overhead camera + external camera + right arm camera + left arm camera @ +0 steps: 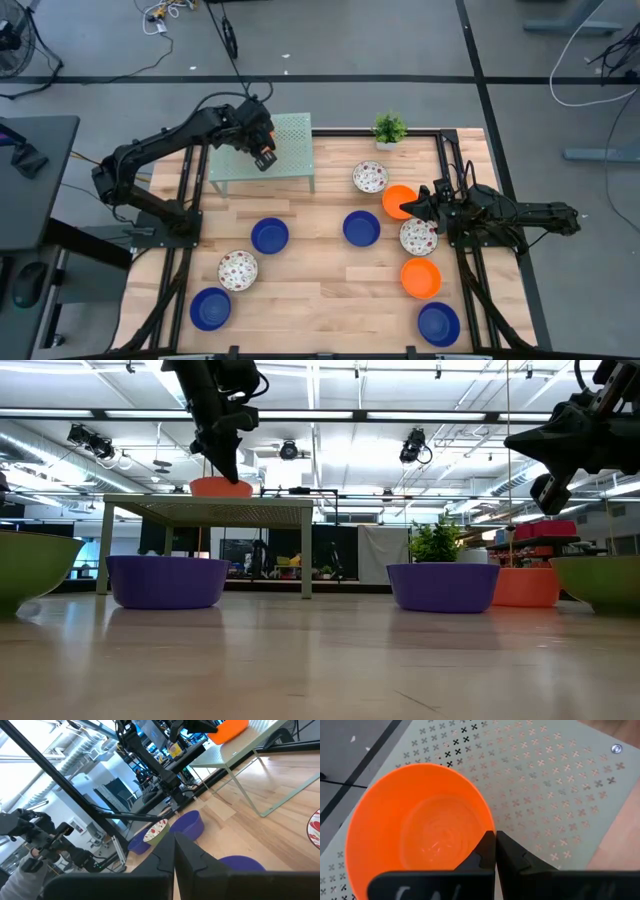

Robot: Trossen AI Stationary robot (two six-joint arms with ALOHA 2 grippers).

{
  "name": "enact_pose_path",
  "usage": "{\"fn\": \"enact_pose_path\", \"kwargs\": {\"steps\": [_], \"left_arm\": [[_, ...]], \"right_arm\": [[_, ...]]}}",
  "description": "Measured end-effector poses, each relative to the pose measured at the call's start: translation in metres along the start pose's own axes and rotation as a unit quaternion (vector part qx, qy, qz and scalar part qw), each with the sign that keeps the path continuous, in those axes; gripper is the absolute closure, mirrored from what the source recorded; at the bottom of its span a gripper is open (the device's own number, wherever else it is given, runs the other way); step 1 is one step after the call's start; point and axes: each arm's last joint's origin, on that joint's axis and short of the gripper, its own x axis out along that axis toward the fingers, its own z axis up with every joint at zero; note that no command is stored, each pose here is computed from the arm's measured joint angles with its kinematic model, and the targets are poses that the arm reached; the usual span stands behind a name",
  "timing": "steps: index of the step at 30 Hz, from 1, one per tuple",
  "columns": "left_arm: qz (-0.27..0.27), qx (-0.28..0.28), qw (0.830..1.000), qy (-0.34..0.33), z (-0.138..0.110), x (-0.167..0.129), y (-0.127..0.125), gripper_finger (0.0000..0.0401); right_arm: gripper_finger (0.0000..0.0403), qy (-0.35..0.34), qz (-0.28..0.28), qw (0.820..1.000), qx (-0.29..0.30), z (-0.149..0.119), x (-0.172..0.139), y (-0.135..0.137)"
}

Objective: Pick & Place Mini bowls
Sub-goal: Put the orange bowl on the shelf, then put the blue bowl on the shelf

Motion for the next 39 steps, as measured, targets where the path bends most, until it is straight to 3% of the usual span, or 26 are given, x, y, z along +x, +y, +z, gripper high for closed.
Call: {"fn": "enact_pose_path", "kwargs": {"steps": [18, 25, 33, 39], "left_arm": [[-0.015, -0.002, 1.0, -0.002, 0.0, 0.0, -0.002, 0.0343], [-0.02, -0.002, 1.0, -0.006, 0.002, -0.002, -0.002, 0.028], [-0.122, -0.017, 0.992, -0.023, 0.019, -0.048, -0.009, 0.0216], [-0.166, 0.026, 0.985, -0.041, 0.014, -0.086, -0.053, 0.0214]], "right_arm": [[0.0396, 0.0, 0.0, 1.0, 0.0, 0.0, 0.0, 0.0], [0.0396, 0.0, 0.0, 1.0, 0.0, 0.0, 0.0, 0.0], [0.0396, 0.0, 0.0, 1.0, 0.0, 0.0, 0.0, 0.0], [0.0396, 0.0, 0.0, 1.0, 0.0, 0.0, 0.0, 0.0]]}}
